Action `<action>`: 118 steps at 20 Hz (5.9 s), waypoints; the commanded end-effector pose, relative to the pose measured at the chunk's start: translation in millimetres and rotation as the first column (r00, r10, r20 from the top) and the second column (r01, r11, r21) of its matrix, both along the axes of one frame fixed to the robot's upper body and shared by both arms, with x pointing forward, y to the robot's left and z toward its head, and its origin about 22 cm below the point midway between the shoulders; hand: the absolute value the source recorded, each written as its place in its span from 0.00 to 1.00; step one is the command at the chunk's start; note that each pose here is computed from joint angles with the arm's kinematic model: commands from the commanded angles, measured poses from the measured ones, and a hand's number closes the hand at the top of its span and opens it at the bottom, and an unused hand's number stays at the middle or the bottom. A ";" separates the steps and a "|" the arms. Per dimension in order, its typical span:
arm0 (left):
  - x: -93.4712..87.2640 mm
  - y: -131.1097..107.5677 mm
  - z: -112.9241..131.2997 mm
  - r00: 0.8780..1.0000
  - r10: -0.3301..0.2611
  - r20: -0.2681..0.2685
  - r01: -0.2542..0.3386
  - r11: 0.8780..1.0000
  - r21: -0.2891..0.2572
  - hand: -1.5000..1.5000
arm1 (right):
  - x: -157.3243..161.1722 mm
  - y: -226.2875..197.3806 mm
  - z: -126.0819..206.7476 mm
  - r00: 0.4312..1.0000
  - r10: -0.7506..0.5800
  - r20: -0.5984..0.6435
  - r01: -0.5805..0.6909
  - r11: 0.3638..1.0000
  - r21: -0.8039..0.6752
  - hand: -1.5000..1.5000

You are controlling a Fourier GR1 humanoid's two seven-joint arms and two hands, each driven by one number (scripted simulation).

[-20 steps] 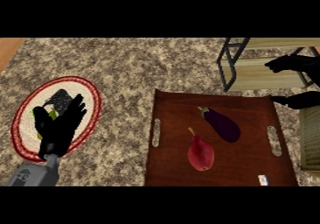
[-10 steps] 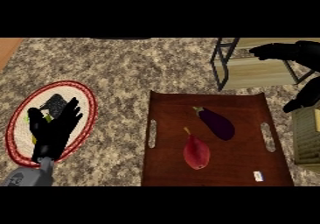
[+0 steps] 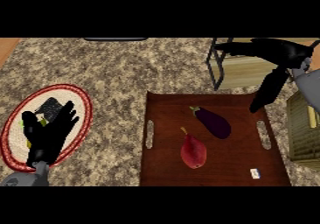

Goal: Pick the eggplant from the tray and place it in the tiered shelf

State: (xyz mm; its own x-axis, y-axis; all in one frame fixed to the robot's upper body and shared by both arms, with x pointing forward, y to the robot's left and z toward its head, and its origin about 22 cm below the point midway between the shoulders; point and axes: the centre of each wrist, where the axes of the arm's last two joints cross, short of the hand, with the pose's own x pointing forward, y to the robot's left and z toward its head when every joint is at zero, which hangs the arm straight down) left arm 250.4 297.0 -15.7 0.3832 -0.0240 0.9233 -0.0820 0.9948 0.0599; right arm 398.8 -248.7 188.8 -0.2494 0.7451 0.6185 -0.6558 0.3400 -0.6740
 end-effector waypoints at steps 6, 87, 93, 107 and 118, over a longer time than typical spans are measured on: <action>-3.3 4.3 -12.6 0.997 -0.002 -0.077 0.000 1.000 -0.026 0.50 | -26.8 74.6 -9.0 0.996 -0.076 0.043 0.083 0.982 -0.172 0.00; -8.7 7.5 -6.6 0.996 0.055 -0.074 -0.057 0.998 -0.025 0.50 | -125.2 19.5 -25.7 0.836 -0.316 0.449 0.273 0.949 0.160 1.00; -7.0 -7.4 -11.6 0.995 0.026 -0.097 -0.027 1.000 -0.008 0.50 | -159.4 3.6 52.7 0.735 -0.444 0.512 0.370 0.896 0.246 1.00; -1.4 -11.9 -7.5 0.998 -0.009 -0.066 0.009 1.000 -0.009 0.50 | -115.5 -65.1 190.1 0.583 -0.655 0.480 0.532 0.755 0.383 1.00; -9.3 -14.3 -8.1 0.997 -0.037 -0.061 0.036 0.999 -0.016 0.50 | -44.3 -82.2 212.5 0.603 -0.640 0.476 0.544 0.767 0.342 1.00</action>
